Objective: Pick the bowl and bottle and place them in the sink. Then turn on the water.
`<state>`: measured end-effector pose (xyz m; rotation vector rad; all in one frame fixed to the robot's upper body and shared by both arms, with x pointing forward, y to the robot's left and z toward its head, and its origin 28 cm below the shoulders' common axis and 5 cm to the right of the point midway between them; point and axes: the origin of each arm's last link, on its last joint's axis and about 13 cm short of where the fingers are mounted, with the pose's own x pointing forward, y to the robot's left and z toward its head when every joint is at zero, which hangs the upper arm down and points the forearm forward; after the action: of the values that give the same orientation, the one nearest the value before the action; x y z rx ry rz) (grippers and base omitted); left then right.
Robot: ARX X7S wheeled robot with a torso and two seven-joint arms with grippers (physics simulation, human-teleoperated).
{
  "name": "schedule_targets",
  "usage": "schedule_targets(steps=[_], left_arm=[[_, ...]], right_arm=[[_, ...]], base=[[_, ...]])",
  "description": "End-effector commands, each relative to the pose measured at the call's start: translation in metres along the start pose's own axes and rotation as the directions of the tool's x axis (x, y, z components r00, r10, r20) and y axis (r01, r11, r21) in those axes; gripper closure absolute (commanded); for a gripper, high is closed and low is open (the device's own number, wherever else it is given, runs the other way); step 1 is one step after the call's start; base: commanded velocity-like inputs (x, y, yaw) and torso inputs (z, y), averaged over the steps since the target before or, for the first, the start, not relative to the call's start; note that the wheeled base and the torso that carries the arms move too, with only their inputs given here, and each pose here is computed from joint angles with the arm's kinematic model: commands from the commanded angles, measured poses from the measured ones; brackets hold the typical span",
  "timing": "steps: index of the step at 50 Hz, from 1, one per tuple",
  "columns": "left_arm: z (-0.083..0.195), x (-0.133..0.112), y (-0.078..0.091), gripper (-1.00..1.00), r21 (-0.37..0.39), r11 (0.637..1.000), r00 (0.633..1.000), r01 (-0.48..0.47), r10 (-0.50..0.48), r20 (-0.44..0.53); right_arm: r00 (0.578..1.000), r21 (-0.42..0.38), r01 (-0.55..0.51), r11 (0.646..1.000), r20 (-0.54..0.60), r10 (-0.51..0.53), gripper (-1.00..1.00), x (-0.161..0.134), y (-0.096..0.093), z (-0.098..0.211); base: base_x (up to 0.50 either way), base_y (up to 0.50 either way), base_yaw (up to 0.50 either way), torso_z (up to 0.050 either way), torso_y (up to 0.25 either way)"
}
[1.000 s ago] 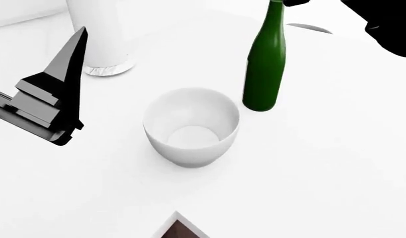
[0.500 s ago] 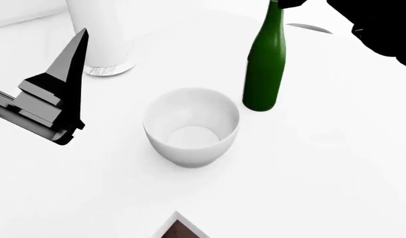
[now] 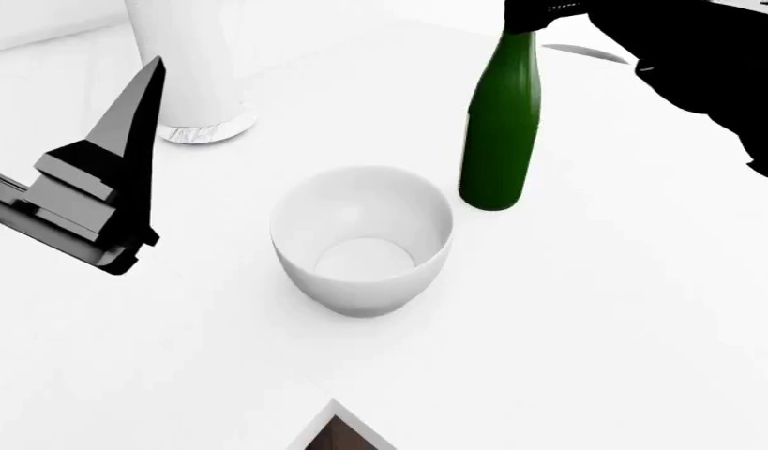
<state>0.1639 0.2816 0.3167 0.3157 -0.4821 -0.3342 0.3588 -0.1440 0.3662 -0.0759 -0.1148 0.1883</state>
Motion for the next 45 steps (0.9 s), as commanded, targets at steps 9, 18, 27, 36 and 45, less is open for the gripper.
schedule_targets(steps=[9, 18, 27, 36, 45], left_arm=[[-0.001, 0.0, -0.001, -1.0, 0.0, 1.0, 1.0, 0.006, -0.006, -0.003], [-0.002, 0.0, -0.001, -1.0, -0.001, 1.0, 1.0, 0.0, 0.0, -0.008], [-0.002, 0.0, 0.0, -1.0, 0.001, 1.0, 1.0, -0.001, 0.001, -0.006], [-0.003, -0.001, 0.001, -1.0, -0.001, 1.0, 1.0, -0.006, 0.006, -0.009], [-0.003, 0.0, 0.001, -1.0, 0.002, 1.0, 1.0, -0.003, 0.003, -0.012]], right_arm=[[0.999, 0.006, -0.023, 1.0, -0.024, 0.024, -1.0, 0.013, 0.003, -0.01], [0.999, 0.011, -0.037, 0.999, -0.034, 0.038, -1.0, 0.019, 0.006, -0.017], [0.999, 0.016, -0.034, 0.999, -0.039, 0.034, -1.0, 0.025, 0.006, -0.021], [0.998, 0.014, -0.033, 0.999, -0.059, 0.034, -1.0, 0.03, 0.007, -0.027], [0.997, 0.013, -0.027, 1.0, -0.07, 0.028, -1.0, 0.035, 0.005, -0.029]], base=[[0.0, 0.0, 0.0, 0.0, 0.0], [0.0, 0.0, 0.0, 0.0, 0.0], [0.0, 0.0, 0.0, 0.0, 0.0], [0.0, 0.0, 0.0, 0.0, 0.0], [0.0, 0.0, 0.0, 0.0, 0.0]])
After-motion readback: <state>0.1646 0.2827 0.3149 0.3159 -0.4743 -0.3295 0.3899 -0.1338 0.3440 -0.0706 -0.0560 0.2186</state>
